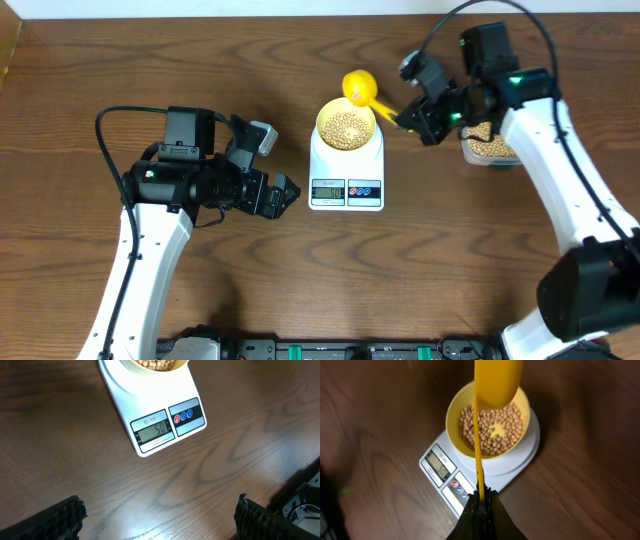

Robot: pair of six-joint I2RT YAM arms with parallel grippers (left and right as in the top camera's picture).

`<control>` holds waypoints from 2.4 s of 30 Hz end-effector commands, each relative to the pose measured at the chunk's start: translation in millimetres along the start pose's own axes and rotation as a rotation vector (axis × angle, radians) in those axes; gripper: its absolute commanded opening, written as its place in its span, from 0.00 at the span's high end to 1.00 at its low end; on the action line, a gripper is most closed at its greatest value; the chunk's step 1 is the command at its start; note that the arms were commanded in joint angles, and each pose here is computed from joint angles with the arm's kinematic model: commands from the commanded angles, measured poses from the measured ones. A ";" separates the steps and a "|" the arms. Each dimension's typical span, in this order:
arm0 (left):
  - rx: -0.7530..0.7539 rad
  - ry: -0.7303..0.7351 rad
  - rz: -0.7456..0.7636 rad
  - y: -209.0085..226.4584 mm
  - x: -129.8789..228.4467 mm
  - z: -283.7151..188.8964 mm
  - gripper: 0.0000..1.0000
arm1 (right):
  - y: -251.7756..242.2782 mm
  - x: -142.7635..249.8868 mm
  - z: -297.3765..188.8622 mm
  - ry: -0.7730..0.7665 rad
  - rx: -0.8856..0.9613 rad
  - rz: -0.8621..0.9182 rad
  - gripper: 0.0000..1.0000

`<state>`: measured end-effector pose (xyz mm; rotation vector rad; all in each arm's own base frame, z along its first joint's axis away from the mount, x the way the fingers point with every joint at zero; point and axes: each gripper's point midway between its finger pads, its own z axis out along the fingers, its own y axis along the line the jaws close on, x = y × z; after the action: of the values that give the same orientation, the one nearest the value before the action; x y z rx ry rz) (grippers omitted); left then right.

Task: Scoop item into bowl and weigh 50g on scale
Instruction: 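Carry the yellow scoop with the right gripper back to the tub, then lower the scoop into the tub and open the right gripper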

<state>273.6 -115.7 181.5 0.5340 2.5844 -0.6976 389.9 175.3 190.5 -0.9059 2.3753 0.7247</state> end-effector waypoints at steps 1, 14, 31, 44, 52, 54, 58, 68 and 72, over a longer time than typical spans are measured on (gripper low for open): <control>-0.009 0.010 -0.004 3.4 2.8 1.3 0.02 | 5.3 -8.9 -21.4 -0.076 -0.056 0.052 0.99; -0.009 0.010 -0.004 3.4 2.8 1.3 0.02 | -54.0 50.0 -96.8 -0.073 0.039 0.376 0.99; -0.009 0.010 -0.004 3.4 2.8 1.3 0.02 | -122.8 148.5 -151.9 0.143 0.397 0.635 0.99; -0.009 0.010 -0.004 3.4 2.8 1.3 0.02 | -128.1 163.5 -143.3 0.247 0.507 0.706 0.99; -0.009 0.010 -0.004 3.4 2.8 1.3 0.02 | -125.2 170.2 -123.0 0.270 0.485 0.687 0.83; -0.009 0.010 -0.004 3.4 2.8 1.3 0.02 | -124.5 169.4 -122.0 0.267 0.486 0.701 0.63; -0.009 0.010 -0.004 3.4 2.8 1.3 0.02 | -124.0 169.3 -121.7 0.265 0.488 0.715 0.07; -0.009 0.010 -0.004 3.4 2.8 1.3 0.02 | -128.6 169.9 -124.7 0.255 0.523 0.747 0.01; -0.009 0.010 -0.004 3.4 2.8 1.3 0.02 | -133.9 158.8 -132.8 0.201 0.562 0.719 0.01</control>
<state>273.6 -115.7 181.5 0.5340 2.5844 -0.6976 344.5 -64.1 141.6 0.1241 2.9078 0.1888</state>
